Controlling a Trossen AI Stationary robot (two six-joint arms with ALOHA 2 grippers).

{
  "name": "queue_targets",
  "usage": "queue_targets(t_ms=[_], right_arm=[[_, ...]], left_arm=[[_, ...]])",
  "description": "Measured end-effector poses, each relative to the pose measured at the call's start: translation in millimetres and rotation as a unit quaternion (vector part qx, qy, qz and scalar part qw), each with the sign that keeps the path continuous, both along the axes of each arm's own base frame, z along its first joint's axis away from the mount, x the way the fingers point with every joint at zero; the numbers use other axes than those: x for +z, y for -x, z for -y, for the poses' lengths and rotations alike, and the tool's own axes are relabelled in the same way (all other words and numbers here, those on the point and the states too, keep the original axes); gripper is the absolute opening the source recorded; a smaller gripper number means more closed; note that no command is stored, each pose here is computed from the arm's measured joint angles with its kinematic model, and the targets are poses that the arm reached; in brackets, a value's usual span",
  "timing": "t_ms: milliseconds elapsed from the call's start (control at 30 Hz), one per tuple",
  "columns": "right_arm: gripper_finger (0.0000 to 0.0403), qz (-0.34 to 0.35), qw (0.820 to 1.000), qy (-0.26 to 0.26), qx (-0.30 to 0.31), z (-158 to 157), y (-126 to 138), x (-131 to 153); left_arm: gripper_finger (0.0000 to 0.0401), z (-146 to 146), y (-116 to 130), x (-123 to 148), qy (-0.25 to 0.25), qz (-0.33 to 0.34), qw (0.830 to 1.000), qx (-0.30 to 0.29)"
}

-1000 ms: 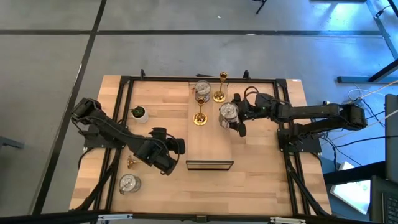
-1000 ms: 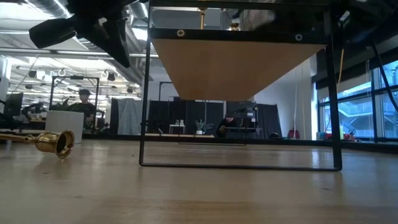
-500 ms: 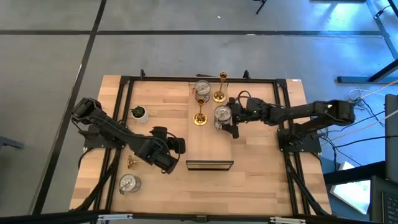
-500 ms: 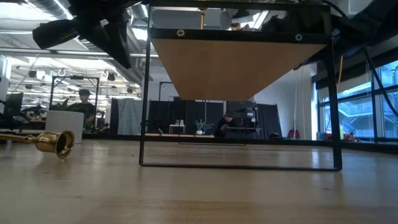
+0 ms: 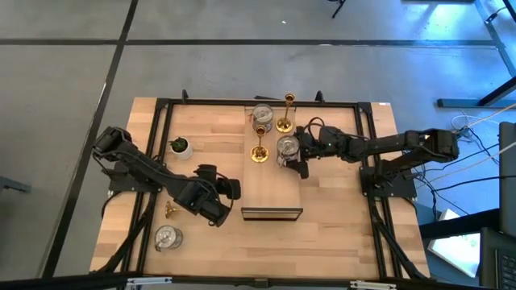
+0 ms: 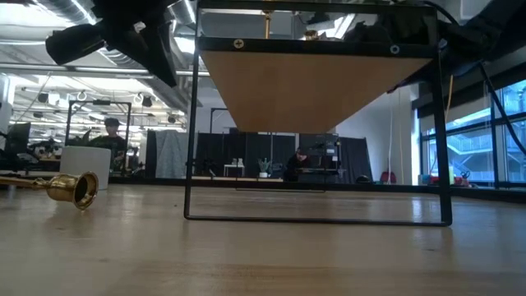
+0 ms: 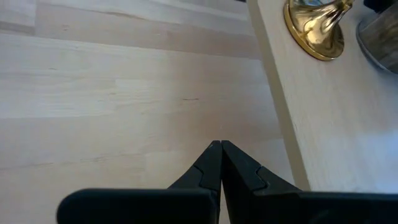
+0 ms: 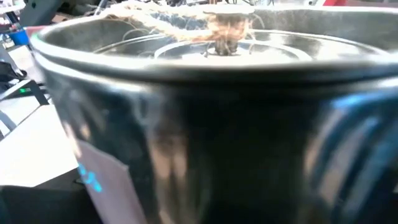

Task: Pick & Place candle stick holders
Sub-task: Put the right scented candle on the shelf

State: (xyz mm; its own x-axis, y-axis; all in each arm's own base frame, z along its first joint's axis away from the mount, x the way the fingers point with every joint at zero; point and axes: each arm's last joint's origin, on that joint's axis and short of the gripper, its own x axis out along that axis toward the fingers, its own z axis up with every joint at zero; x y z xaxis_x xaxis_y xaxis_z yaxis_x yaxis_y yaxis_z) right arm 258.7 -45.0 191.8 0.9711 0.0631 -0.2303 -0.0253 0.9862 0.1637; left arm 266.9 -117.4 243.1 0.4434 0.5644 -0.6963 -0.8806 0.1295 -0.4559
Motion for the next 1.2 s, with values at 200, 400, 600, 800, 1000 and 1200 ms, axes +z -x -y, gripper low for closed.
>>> queue_targets(t_ms=[200, 400, 600, 800, 1000, 1200], right_arm=[[0.0367, -0.002, 1.0, -0.029, -0.008, 0.2, 0.0, 0.5], [0.0368, -0.002, 0.999, -0.034, -0.011, 0.3, -0.1, 0.5], [0.0369, -0.002, 0.997, -0.062, -0.04, 1.5, -0.2, 0.8], [0.0389, -0.008, 0.997, -0.063, -0.032, 0.9, 0.0, -0.1], [0.0397, -0.009, 0.998, -0.066, -0.021, -2.3, -0.4, -0.1], [0.0397, -0.008, 0.998, -0.064, -0.015, -5.5, -0.9, -0.1]], left_arm=[[0.0001, 2.0, 0.6, 0.2, -0.002, 0.003, 1.0, -0.003], [0.0001, 3.9, -0.3, 1.0, -0.009, 0.016, 1.0, -0.005], [0.0001, 7.0, 0.2, 2.2, -0.018, 0.025, 0.999, -0.012], [0.0001, 5.9, 0.7, 4.4, -0.032, 0.032, 0.999, -0.012], [0.0001, 7.0, 1.2, 4.4, -0.034, 0.031, 0.999, -0.015], [0.0001, 8.5, 1.9, 4.2, -0.031, 0.027, 0.999, -0.02]])
